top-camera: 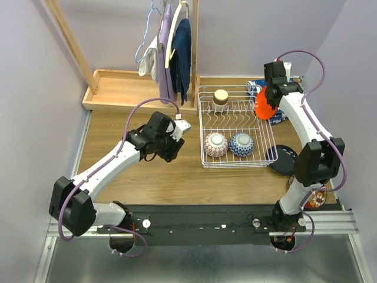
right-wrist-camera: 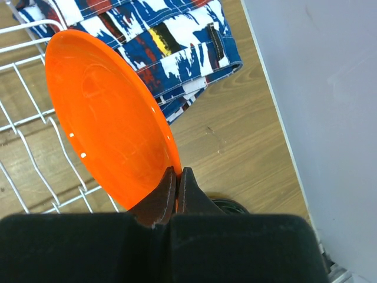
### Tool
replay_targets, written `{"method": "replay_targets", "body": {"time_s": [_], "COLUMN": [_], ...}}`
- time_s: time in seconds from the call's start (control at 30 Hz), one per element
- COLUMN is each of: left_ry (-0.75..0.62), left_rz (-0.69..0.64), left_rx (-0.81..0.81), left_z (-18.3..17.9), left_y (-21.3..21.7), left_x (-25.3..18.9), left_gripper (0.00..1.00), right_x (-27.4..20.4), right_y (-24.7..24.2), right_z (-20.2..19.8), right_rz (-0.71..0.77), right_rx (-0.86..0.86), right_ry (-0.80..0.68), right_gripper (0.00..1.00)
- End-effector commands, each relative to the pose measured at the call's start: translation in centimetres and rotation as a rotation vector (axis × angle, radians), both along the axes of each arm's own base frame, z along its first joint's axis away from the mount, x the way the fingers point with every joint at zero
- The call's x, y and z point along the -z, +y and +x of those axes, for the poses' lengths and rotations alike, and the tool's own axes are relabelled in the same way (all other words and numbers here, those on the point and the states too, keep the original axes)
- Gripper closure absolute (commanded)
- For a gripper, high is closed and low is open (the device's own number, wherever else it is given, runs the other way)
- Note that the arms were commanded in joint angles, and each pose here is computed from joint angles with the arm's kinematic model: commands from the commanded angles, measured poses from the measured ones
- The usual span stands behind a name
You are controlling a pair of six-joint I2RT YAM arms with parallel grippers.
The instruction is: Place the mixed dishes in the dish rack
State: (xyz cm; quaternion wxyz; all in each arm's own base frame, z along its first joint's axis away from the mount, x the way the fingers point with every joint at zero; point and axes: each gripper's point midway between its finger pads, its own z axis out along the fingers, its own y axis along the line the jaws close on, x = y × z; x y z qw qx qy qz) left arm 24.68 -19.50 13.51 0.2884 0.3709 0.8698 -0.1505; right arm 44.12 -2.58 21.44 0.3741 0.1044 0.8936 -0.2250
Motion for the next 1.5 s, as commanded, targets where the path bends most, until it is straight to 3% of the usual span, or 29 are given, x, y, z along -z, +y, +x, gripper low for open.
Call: {"method": "replay_targets", "body": {"time_s": [0.0, 0.3, 0.5, 0.53, 0.57, 0.67, 0.7, 0.9, 0.97, 1.0, 1.03, 1.1, 1.17, 1.3, 1.47], "left_ry": [-0.002, 0.006, -0.004, -0.007, -0.005, -0.006, -0.005, 0.004, -0.001, -0.003, -0.003, -0.001, 0.003, 0.023, 0.048], "left_rz": [-0.065, -0.096, -0.113, -0.115, -0.116, -0.116, -0.117, -0.117, -0.119, -0.119, -0.119, -0.12, -0.121, -0.133, -0.153], "left_rx": [-0.011, -0.027, -0.043, -0.051, -0.053, -0.066, -0.066, -0.067, -0.063, -0.064, -0.066, -0.064, -0.058, -0.038, -0.01], "left_z": [-0.4, -0.1, 0.3, 0.4, 0.4, 0.5, 0.5, 0.7, 0.9, 1.0, 1.2, 1.2, 1.2, 0.8, 0.0], "left_y": [-0.2, -0.4, -0.3, -0.1, -0.1, 0.3, 0.3, 0.3, 0.1, 0.1, 0.0, 0.0, -0.1, -0.4, -0.8], "left_x": [-0.7, -0.8, -1.0, -1.1, -1.1, -1.1, -1.2, -1.2, -1.4, -1.4, -1.3, -1.2, -1.0, -0.5, 0.0], "left_gripper": [0.44, 0.43, 0.43, 0.43, 0.43, 0.42, 0.42, 0.41, 0.41, 0.4, 0.39, 0.37, 0.37, 0.36, 0.35], "right_x": [0.4, 2.1, 2.9, 2.9, 2.9, 3.0, 2.7, 0.1, 1.3, 2.6, 3.2, 5.4, 6.7, 9.6, 11.4], "right_y": [-1.0, 0.6, 5.9, 7.1, 7.7, 8.5, 8.4, 5.0, 0.5, 0.8, -2.3, -3.0, -5.1, -4.4, -5.4], "right_z": [-1.0, -0.7, -0.8, -1.2, -1.4, -2.1, -2.1, -2.8, -3.4, -3.7, -4.4, -5.8, -7.3, -10.7, -13.6], "right_rz": [-0.035, -0.053, -0.049, -0.046, -0.039, -0.019, -0.023, -0.003, 0.039, 0.153, 0.176, 0.259, 0.239, 0.354, 0.394], "right_rx": [0.113, 0.084, -0.05, -0.081, -0.101, -0.133, -0.136, -0.099, -0.024, -0.09, -0.068, -0.139, -0.205, -0.378, -0.443], "right_ry": [0.01, 0.041, 0.061, 0.064, 0.069, 0.087, 0.085, 0.066, 0.106, 0.143, 0.172, 0.226, 0.281, 0.349, 0.411], "right_gripper": [1.0, 1.0, 1.0, 0.96, 0.69, 0.43, 0.39, 0.33, 0.32, 0.32, 0.31, 0.24, 0.21, 0.21, 0.22]}}
